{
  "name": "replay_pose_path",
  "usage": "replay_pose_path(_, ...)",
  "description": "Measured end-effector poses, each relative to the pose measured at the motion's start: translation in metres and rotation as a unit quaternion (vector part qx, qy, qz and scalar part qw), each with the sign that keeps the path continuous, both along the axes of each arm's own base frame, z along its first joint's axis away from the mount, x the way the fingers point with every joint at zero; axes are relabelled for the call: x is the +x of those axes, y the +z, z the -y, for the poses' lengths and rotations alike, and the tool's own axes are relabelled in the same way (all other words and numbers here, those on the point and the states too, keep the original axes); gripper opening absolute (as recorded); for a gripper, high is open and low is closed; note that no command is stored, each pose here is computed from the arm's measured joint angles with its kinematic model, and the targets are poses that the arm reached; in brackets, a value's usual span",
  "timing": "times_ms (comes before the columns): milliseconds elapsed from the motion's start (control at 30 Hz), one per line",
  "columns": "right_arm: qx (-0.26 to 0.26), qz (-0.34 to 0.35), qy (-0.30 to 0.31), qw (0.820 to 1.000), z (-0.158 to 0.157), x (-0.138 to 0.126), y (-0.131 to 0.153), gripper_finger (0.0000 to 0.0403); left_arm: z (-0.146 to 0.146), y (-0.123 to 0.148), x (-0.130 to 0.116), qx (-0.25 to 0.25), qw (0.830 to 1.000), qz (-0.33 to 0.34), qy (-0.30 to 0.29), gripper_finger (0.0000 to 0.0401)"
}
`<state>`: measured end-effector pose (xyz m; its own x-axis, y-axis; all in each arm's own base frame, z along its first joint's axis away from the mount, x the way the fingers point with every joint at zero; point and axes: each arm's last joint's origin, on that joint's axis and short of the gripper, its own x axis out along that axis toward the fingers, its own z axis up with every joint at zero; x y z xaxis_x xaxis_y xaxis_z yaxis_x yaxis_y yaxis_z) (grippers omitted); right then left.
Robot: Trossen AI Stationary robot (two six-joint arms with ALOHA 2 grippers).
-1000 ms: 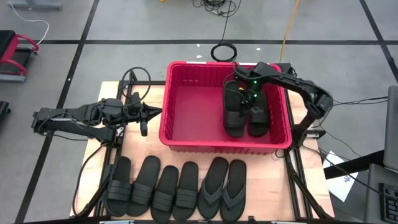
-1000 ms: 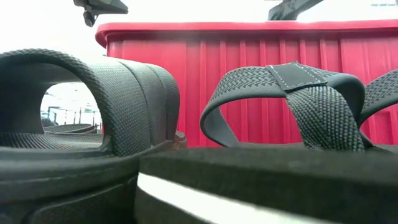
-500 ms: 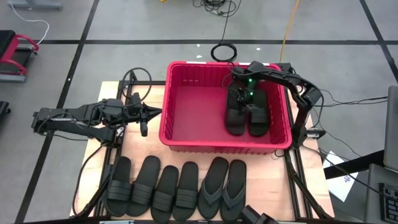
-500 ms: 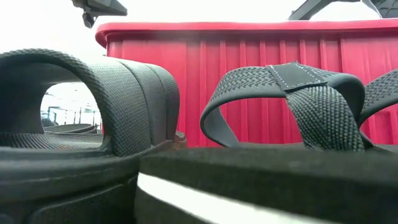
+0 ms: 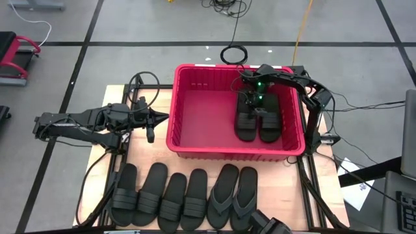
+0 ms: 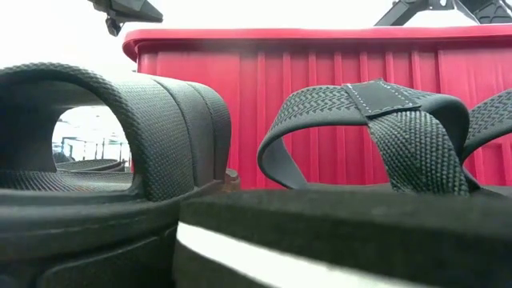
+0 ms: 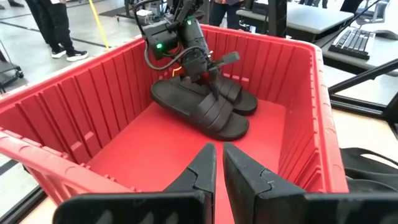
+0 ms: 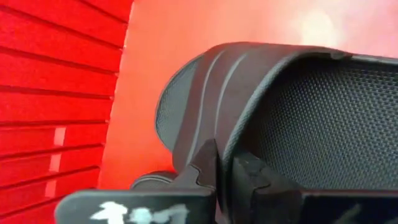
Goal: Pick and place slides into bin
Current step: Put the black slide into the red container
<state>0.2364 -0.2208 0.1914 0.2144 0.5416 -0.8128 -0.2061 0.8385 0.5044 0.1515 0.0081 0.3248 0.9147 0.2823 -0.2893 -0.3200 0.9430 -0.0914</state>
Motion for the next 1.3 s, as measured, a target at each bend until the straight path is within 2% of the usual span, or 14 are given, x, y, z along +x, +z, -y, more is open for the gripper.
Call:
replay_pose_path(200, -0.003, -0.028, -0.027, 0.999, 0.005, -0.005, -0.001, 0.0003, 0.0, 0.0, 0.0, 0.0, 1.0, 0.001, 0.001, 0.0026)
replay_pose_path(400, 0.009, -0.056, -0.012, 0.998, 0.0, -0.01, 0.0, 0.0003, 0.0, 0.0, 0.0, 0.002, 1.0, 0.0, 0.001, 0.0026)
replay_pose_path(800, -0.017, -0.067, -0.009, 0.998, 0.003, -0.01, -0.001, 0.0004, 0.0, 0.001, 0.0, 0.024, 1.0, -0.003, -0.006, 0.0026)
replay_pose_path(1133, -0.064, -0.089, -0.036, 0.993, 0.007, -0.005, -0.004, 0.0072, 0.0, 0.001, 0.0, 0.015, 1.0, -0.001, -0.003, 0.0026)
replay_pose_path(1300, -0.072, -0.099, -0.054, 0.991, 0.007, -0.003, -0.004, 0.0098, 0.0, 0.001, 0.0, 0.016, 1.0, -0.001, -0.004, 0.0026)
